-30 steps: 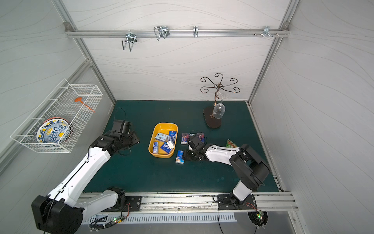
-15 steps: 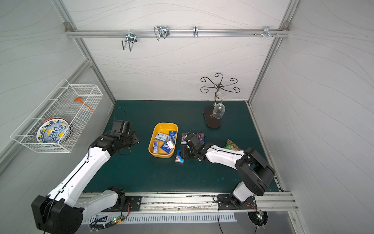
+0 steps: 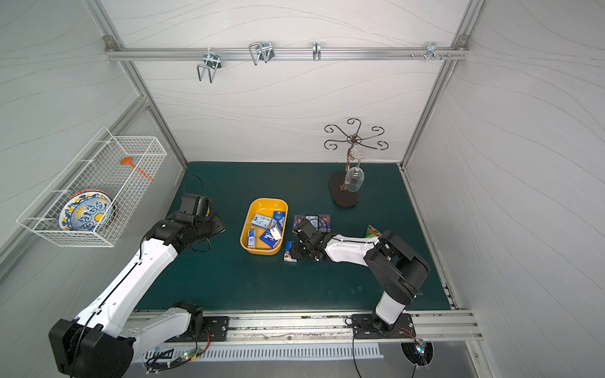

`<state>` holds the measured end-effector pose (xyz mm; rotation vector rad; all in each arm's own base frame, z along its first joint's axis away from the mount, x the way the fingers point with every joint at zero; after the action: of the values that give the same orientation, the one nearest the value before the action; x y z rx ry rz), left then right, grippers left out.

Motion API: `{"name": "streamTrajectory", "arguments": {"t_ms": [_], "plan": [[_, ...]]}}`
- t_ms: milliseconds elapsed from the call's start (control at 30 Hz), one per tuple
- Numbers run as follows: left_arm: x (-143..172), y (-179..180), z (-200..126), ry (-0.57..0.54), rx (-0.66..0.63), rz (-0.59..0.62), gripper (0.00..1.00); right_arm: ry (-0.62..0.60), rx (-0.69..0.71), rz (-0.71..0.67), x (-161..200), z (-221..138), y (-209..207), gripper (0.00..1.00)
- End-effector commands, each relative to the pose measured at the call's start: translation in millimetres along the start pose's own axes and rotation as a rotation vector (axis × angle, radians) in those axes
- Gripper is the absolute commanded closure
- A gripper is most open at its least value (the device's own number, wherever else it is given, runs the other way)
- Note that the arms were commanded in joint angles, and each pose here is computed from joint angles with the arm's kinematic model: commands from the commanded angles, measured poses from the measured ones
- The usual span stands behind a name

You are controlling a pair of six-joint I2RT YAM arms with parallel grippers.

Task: Take the pocket tissues out of the storage box
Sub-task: Place the pocket tissues at the center of the board.

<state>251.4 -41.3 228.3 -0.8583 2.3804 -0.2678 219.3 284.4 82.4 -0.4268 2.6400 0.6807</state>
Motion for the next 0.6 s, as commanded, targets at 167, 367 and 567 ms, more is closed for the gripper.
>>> {"name": "streamTrajectory", "arguments": {"t_ms": [167, 367, 567], "plan": [[-12.4, -10.8, -13.4, -0.051, 0.045, 0.001, 0.55, 0.014, 0.089, 0.065, 10.3, -1.8, -38.6, 0.66], [-12.7, -11.7, -12.5, -0.049, 0.046, -0.001, 0.55, 0.025, 0.082, 0.042, 2.5, -5.1, -47.7, 0.67], [-12.8, -11.8, -11.3, -0.048, 0.043, 0.0, 0.55, 0.063, 0.063, -0.008, -1.3, 1.5, -43.2, 0.67]]}}
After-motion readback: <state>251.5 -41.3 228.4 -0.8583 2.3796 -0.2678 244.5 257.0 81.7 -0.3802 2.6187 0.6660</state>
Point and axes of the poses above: each gripper's point midway between its finger pads, its own z axis out along the fingers, its own y axis along the line the jaws close on, x = y × z, the point moved 6 cm from there along -z, back along the fingers, and after that the axes turned 10 degrees about -z, right-handed, at the moved point
